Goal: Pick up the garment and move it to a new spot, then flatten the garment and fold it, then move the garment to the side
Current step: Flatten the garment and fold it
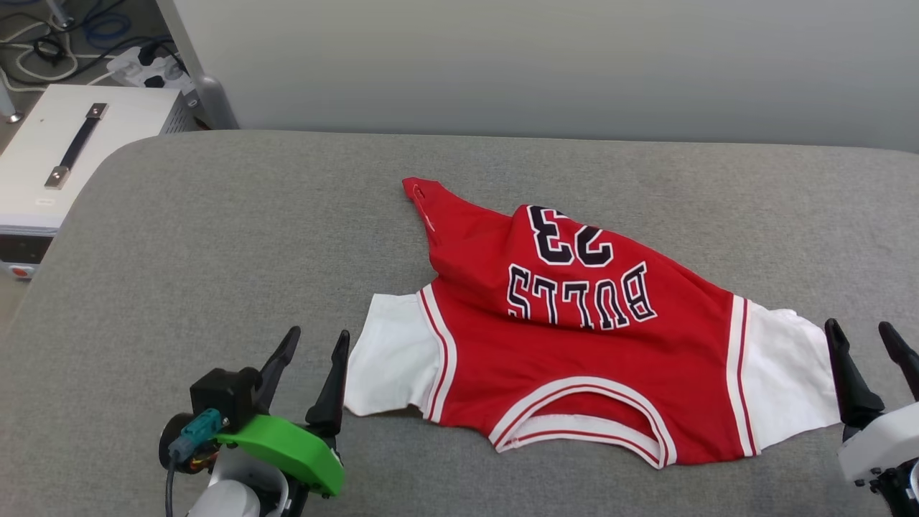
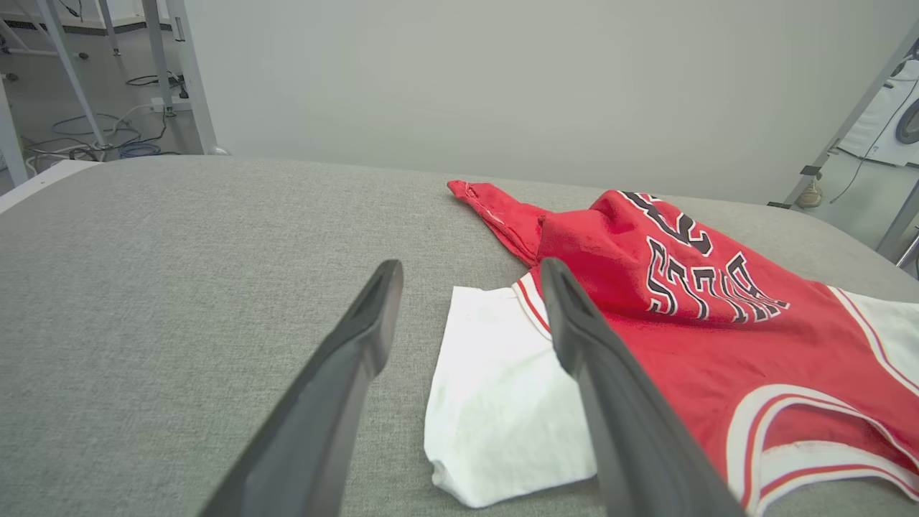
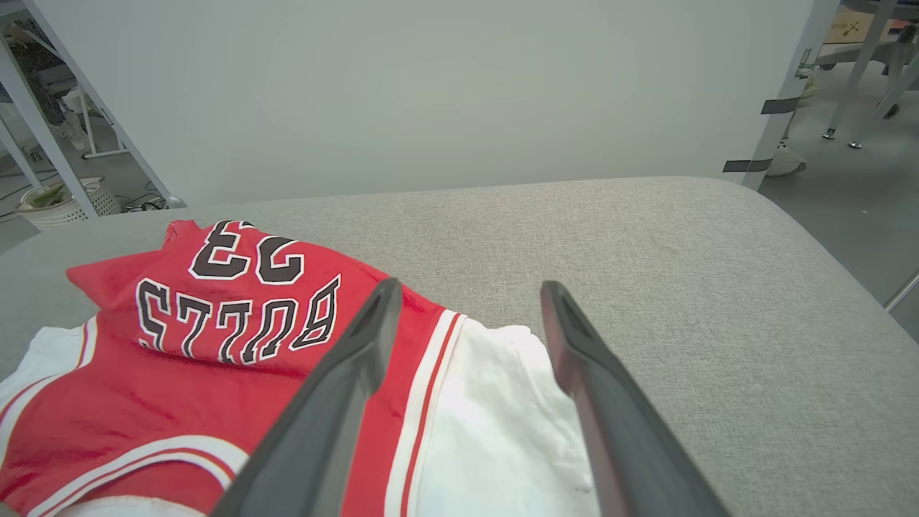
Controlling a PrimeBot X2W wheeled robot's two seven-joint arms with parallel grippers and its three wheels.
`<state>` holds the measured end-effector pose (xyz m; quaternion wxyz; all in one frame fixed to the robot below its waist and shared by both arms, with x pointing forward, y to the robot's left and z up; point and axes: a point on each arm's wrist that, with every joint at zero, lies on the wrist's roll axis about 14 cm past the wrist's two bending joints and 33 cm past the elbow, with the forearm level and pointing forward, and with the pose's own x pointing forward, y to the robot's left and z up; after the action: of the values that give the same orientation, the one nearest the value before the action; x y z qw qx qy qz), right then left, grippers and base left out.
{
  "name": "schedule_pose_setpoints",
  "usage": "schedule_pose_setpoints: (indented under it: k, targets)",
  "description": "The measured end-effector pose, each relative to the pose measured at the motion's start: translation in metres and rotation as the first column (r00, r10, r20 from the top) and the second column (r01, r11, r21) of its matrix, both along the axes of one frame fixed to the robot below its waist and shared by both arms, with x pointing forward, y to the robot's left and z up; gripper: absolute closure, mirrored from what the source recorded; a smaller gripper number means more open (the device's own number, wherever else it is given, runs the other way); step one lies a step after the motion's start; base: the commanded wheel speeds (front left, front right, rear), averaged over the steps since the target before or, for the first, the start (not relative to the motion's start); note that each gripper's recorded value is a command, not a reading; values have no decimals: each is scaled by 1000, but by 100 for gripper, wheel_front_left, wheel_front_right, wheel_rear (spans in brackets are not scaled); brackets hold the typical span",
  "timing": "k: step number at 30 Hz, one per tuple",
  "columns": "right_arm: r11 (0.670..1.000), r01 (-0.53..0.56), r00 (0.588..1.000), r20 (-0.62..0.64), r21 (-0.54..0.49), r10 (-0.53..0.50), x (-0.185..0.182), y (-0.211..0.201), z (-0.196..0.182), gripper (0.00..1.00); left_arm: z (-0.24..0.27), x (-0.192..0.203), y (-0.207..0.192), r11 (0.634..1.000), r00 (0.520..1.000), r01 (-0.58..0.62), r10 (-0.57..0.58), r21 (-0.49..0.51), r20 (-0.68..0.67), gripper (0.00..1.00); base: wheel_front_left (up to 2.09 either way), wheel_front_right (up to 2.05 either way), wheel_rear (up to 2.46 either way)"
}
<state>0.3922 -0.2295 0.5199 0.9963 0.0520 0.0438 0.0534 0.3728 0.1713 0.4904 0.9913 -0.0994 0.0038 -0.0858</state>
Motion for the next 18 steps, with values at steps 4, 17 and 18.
schedule_pose_setpoints:
  k: [4,17,18]
  targets:
    - [999,24,999,26,26,-24,-11,4,4,0,-6,2,-10,999,998,39,-38,16,-53,0,0,0,0]
    - [996,86,995,-58,15,-85,-14,-6,-16,0,-87,-2,-7,965,764,196,-40,173,-643,0,0,0,0]
    - [996,91,994,-67,17,-90,-14,-7,-19,0,-91,-3,-5,964,745,196,-28,178,-667,0,0,0,0]
